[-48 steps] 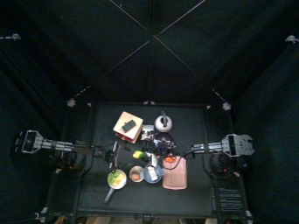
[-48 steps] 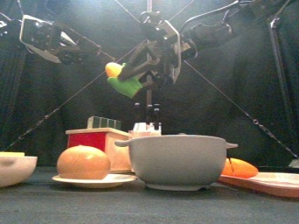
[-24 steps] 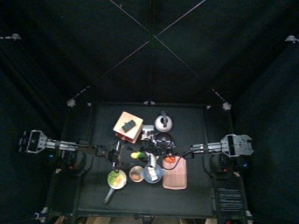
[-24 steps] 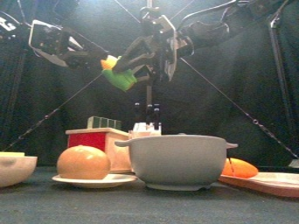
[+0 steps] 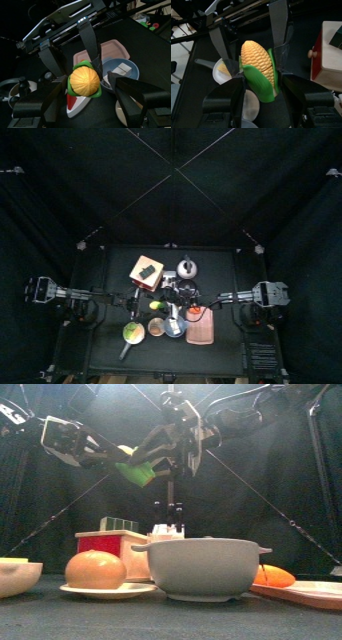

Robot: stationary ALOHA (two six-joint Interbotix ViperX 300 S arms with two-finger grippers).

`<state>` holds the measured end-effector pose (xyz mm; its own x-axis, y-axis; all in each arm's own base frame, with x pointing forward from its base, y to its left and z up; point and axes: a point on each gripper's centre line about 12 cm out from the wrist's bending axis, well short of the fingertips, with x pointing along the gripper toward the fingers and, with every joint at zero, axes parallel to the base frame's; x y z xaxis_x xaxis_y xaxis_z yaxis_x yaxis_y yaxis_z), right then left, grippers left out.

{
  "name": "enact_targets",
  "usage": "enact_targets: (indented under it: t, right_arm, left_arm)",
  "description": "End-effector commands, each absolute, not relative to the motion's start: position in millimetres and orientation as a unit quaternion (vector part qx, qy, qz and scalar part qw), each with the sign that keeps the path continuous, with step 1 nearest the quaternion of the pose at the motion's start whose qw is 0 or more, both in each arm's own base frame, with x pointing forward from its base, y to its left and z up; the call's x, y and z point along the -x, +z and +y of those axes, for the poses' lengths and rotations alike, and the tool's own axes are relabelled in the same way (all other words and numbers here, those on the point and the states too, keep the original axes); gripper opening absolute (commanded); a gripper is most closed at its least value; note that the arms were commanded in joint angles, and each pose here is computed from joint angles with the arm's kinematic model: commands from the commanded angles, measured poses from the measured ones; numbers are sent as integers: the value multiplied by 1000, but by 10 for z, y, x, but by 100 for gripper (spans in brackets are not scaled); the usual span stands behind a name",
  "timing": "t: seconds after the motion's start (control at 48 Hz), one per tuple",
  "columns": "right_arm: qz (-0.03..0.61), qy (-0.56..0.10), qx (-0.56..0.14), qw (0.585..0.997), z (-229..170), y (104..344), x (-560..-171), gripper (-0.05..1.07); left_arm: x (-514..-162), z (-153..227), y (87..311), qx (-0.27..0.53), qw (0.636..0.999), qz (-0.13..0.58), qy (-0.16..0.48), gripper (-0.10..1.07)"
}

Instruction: Hand over corn

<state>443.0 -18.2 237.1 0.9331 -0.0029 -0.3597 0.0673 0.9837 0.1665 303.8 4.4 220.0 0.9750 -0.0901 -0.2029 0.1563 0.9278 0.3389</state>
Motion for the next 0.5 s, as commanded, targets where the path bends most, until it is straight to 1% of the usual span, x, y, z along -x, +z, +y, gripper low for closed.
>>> enact_targets:
  t: [0.0,0.167,0.375,0.479]
  right_arm:
    - [153,-13,-88,984,-173,2577,-4460,67]
    - [154,-13,-89,984,-173,2570,-4462,67]
    - [153,-13,-89,984,-172,2572,-4458,67]
    - [157,-13,-89,984,-172,2546,-4452,68]
  left_arm:
    - [-3067,59,2252,-181,978,84,-60,96]
    - [-3059,69,2237,-183,978,88,-59,93]
    - [-3056,65,2231,-185,977,88,-61,80]
    - [-3055,64,2229,-186,977,89,-61,76]
